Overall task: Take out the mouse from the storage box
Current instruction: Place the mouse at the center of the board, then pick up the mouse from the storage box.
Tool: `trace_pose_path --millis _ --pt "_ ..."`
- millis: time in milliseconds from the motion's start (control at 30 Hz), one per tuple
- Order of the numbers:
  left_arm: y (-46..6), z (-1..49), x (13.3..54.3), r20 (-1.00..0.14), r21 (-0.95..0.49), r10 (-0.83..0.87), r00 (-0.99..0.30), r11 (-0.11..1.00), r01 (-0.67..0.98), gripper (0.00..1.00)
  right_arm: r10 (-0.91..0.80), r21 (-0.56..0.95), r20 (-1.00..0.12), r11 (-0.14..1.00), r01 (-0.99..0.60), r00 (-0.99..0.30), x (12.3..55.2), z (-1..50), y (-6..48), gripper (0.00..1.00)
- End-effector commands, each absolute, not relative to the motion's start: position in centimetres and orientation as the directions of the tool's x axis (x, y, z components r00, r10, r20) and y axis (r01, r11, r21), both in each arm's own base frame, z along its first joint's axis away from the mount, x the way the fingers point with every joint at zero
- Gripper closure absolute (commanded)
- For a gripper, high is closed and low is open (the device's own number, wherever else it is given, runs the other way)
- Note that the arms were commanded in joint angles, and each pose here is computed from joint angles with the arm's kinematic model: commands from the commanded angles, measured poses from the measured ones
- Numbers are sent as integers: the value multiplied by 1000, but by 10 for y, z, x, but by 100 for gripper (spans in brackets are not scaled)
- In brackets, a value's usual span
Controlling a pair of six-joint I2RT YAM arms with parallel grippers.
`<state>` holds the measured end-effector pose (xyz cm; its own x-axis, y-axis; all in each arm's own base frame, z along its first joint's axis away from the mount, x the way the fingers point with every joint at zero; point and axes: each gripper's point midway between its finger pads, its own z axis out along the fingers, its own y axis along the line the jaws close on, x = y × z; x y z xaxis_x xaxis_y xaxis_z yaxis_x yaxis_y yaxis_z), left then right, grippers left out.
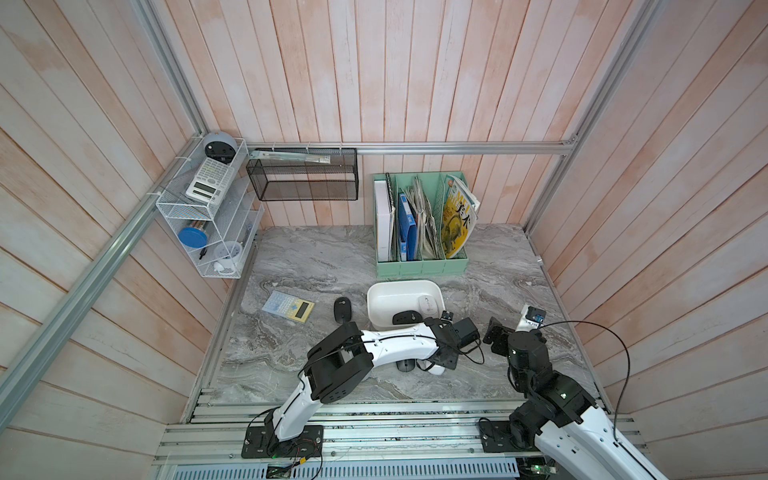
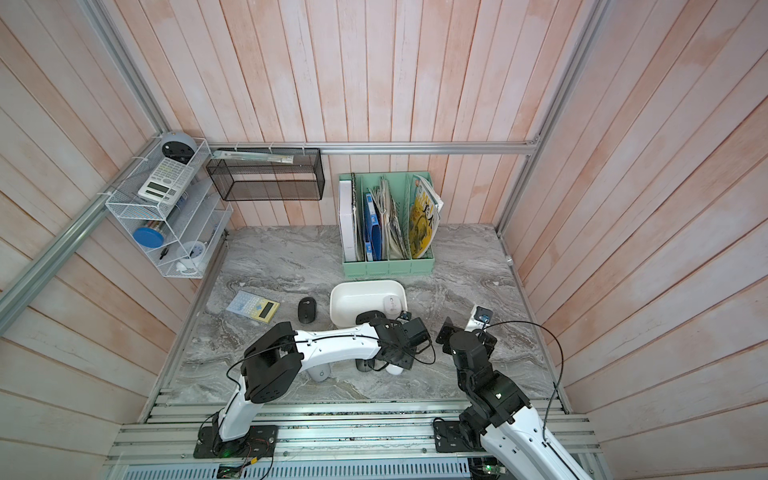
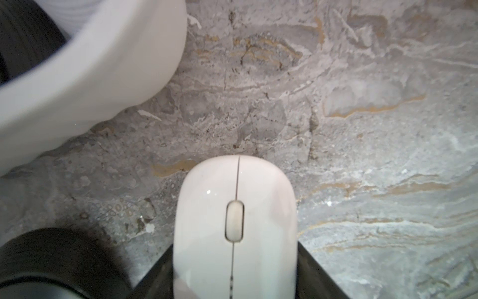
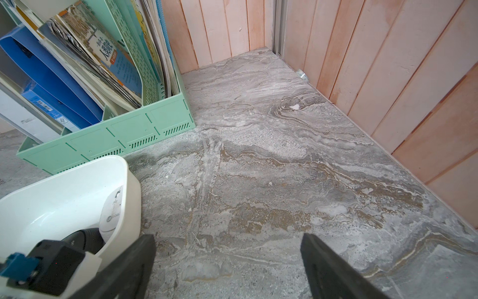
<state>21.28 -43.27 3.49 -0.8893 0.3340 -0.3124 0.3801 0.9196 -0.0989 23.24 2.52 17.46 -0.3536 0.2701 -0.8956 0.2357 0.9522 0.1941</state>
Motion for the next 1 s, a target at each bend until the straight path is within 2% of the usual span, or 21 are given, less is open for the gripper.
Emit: trace_pose_path --millis 0,100,300,533,733,967 --pt "-442 41 214 -332 -122 326 -885 916 383 28 269 178 -894 947 268 -359 230 168 19 5" --pt "-440 45 216 -345 -119 320 -882 918 379 21 269 176 -893 947 270 -360 230 167 18 5" --pt "-437 61 218 -385 -130 306 -871 916 380 20 267 174 -893 947 270 -362 230 167 18 5" --pt "-405 108 229 -510 -139 236 -827 927 349 19 252 161 -894 953 258 -371 233 166 21 4" --pt "-327 151 248 -640 -113 113 -760 965 239 17 223 170 -863 973 155 -452 245 163 49 4" --pt "-202 175 258 -733 -135 -63 -678 989 55 12 96 188 -780 978 -86 -619 267 166 116 2"
